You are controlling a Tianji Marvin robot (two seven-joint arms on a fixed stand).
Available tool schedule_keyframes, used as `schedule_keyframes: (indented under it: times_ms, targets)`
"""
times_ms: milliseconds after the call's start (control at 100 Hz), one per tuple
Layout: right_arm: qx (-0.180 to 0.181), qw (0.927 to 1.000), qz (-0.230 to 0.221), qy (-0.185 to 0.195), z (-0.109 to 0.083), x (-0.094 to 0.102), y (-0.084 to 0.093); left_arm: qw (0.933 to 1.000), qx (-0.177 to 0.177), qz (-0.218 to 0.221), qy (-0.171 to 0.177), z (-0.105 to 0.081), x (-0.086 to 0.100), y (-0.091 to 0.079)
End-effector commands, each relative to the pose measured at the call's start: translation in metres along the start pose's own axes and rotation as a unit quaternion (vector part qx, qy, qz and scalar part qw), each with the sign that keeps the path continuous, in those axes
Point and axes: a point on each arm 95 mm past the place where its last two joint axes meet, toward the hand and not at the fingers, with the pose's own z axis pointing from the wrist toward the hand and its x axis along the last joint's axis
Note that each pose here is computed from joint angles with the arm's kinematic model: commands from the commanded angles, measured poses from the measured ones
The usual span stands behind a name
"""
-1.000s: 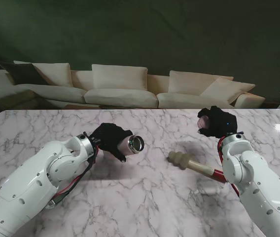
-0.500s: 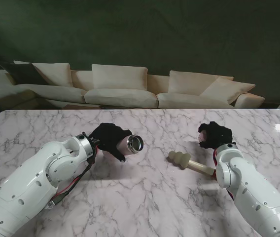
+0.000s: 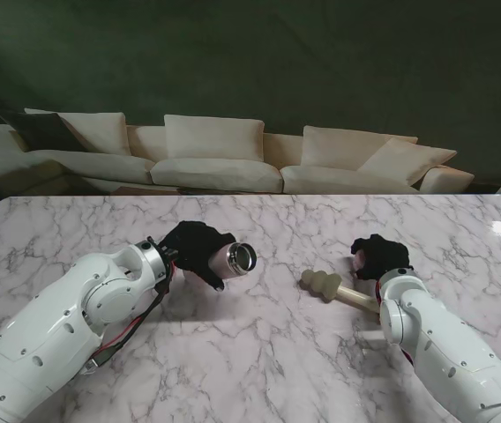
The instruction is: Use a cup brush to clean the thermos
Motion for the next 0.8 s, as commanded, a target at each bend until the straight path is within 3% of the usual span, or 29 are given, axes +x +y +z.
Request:
schedule_keyframes:
  times_ms: [0,460,790]
  targets:
    - [0.009,0.9999,-0.006,-0.011,0.0,-0.002,-0.005,1.0,-0.002,0.002,0.004,0.001,0.001,-0.003]
    - [0.012,0.9985,-0.052,-0.013,0.001,-0.005,-0.011,1.0,-0.001,0.005,0.006,0.001,0.003,-0.005]
    - [-0.05,0.9976,-0.045,-0.013,-0.006,-0.012,0.0,0.9999,-0.006,0.008,0.005,-0.001,0.002,-0.005]
